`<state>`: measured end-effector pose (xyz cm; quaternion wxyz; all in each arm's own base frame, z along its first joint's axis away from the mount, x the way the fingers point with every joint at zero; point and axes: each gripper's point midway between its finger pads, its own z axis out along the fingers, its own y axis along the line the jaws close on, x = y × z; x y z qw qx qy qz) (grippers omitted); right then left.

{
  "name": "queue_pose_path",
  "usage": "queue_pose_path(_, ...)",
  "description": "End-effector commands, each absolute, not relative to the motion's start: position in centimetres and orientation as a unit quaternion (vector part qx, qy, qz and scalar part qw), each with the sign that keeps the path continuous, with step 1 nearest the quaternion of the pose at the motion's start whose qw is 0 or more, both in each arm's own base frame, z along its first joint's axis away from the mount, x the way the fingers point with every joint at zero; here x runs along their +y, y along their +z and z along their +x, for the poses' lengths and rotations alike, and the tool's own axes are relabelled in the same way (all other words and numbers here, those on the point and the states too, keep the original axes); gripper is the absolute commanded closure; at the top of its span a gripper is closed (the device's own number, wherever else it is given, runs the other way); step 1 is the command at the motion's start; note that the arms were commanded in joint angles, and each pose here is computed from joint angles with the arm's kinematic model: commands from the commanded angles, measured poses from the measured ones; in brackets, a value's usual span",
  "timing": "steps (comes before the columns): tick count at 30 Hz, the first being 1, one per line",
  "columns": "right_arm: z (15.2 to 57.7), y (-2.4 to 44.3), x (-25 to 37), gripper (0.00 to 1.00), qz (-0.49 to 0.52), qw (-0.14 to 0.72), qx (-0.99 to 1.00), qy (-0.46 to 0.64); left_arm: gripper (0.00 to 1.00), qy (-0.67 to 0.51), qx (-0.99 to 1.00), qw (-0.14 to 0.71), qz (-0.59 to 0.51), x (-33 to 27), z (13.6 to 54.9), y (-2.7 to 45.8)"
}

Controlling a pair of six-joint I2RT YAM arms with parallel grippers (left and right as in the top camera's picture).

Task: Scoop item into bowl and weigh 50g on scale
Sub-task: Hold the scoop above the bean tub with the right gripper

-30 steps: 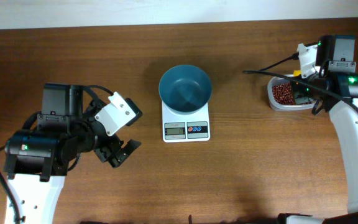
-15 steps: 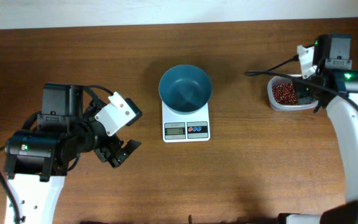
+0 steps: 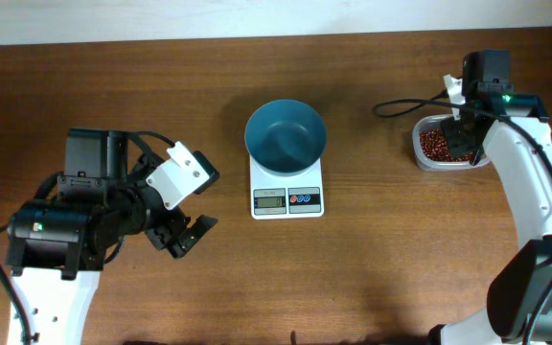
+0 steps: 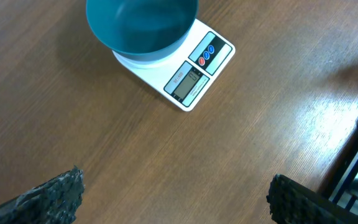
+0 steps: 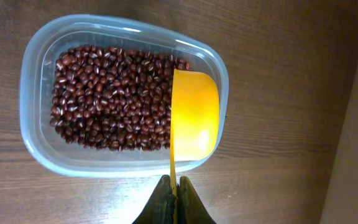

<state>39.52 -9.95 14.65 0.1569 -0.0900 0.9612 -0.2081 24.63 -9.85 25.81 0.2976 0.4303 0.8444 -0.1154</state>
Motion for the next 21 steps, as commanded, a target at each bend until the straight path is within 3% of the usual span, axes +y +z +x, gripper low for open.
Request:
queue_pose_path(1,39.6,14.9,-11.6,0.96,-0.071,0.155,0.960,-0.221,0.01,-0.122,0.843,0.306,0.425,-10.0,24.8,26.5)
queue_pose_path(21,39.0,12.0,-12.5,0.96,-0.061,0.125,0.969,-0.205,0.01,-0.122,0.843,0.306,0.425,-10.0,24.8,26.5)
